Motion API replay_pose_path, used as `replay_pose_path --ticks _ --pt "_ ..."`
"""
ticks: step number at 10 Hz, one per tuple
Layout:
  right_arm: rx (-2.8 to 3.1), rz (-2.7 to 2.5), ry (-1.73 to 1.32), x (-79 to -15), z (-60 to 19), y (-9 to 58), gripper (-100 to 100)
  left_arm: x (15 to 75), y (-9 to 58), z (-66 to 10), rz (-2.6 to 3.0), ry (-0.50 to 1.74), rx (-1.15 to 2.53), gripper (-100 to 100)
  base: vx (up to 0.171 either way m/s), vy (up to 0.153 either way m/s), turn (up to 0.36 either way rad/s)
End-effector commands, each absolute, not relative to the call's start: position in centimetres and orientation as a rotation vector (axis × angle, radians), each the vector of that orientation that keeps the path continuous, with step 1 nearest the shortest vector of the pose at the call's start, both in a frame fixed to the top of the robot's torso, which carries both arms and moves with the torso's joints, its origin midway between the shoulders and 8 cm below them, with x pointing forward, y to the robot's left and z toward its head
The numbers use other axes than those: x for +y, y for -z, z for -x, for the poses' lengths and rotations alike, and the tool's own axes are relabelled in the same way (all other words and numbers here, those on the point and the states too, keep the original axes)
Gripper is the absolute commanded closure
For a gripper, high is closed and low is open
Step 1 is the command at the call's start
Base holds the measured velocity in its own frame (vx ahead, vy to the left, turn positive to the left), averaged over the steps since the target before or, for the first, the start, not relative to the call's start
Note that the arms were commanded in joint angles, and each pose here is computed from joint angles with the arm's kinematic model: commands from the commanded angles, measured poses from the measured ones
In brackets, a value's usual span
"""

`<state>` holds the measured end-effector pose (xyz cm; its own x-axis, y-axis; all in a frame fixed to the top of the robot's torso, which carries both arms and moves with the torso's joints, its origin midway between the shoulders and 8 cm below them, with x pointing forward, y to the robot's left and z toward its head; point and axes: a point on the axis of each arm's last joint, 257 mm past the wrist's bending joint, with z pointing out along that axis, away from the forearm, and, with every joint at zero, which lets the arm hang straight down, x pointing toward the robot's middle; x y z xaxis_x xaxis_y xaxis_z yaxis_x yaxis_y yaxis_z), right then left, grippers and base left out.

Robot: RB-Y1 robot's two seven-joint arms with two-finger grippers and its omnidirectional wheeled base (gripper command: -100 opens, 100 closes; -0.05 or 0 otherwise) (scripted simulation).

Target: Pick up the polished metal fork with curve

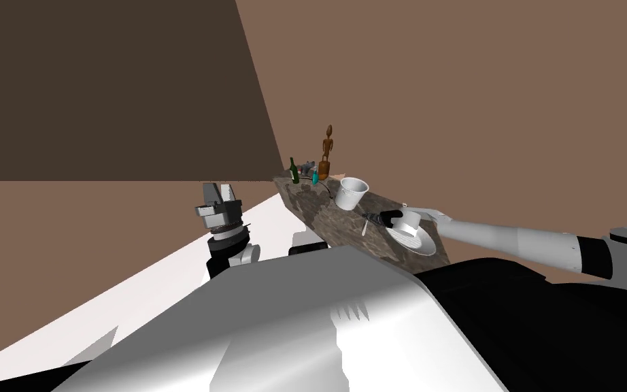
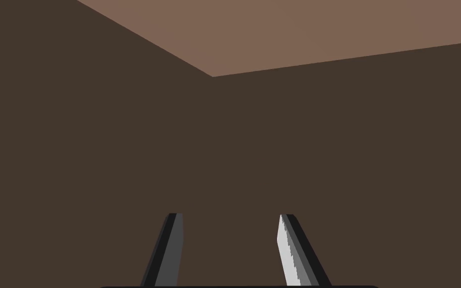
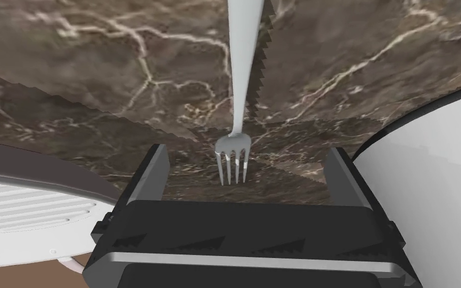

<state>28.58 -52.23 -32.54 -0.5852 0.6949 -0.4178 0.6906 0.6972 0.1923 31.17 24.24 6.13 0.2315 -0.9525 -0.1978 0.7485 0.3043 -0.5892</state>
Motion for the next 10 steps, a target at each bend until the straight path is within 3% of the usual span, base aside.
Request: replay_pose_path --ticks 1,8,9,10 --pt "2.444 -1.100 0.015 -52.7 -28.2 32.9 -100 24.2 -6.1 -31.2 0.413 1.215 0.585 0 0.057 0.030 0.057" --pt "2.457 -1.305 0.224 -57.5 -22.3 33.9 -100 24.2 -6.1 -31.2 0.413 1.215 0.585 0 0.058 0.025 0.093" --pt "2.456 -1.310 0.229 -57.6 -22.1 33.9 0 24.2 -6.1 -31.2 0.413 1.215 0.585 0 0.005 0.003 -0.004" --pt "2.452 -1.319 0.229 -58.0 -21.7 34.8 -100 24.2 -6.1 -31.2 0.413 1.215 0.585 0 0.015 -0.002 0.058"
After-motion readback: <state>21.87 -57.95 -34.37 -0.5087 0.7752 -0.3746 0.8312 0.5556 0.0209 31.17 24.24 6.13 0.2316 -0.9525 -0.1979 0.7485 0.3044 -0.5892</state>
